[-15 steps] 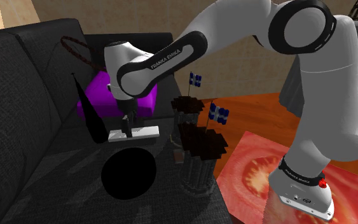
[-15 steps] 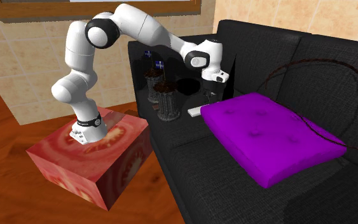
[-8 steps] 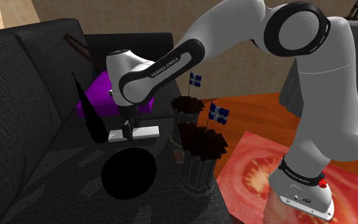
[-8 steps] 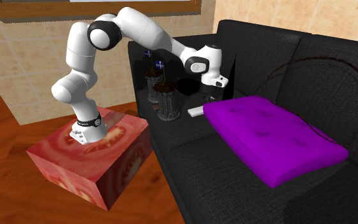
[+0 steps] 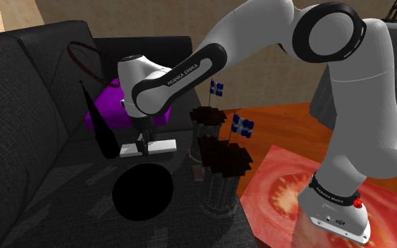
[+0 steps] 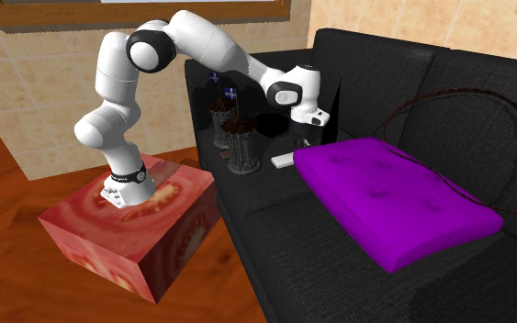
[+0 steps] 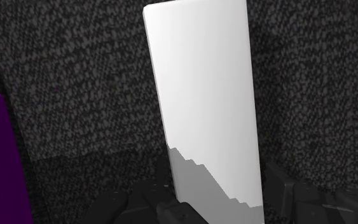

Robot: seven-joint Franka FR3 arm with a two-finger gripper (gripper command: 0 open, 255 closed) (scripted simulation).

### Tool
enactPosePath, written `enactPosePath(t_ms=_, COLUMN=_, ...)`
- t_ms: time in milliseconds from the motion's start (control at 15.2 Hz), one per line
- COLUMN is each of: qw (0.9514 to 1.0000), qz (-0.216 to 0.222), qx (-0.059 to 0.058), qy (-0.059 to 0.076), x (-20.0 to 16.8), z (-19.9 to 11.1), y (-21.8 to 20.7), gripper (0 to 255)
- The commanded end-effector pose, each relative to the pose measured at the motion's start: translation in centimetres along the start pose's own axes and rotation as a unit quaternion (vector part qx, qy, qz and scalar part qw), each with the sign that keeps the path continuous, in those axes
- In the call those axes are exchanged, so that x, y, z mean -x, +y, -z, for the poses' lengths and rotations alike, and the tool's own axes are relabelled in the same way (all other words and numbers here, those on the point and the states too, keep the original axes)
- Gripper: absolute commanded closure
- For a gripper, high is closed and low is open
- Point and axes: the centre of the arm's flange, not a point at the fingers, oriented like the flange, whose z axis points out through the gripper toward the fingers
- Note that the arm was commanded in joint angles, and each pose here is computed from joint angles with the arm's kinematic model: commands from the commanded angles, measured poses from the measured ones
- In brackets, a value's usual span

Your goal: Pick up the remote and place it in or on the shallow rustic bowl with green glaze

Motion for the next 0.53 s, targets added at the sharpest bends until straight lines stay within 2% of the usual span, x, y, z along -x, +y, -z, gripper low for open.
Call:
enactPosePath(t_ms=0, qw=1.0000, qz=0.000, qx=0.000, qy=0.000, x=0.0, z=0.0, y=0.0, gripper=255)
enactPosePath(t_ms=330, qw=1.0000, qz=0.000, qx=0.000, qy=0.000, x=0.0, z=0.0, y=0.0, gripper=255)
enactPosePath(t_ms=462, qw=1.0000, qz=0.000, qx=0.000, qy=0.000, x=0.0, z=1.0, y=0.0, gripper=255)
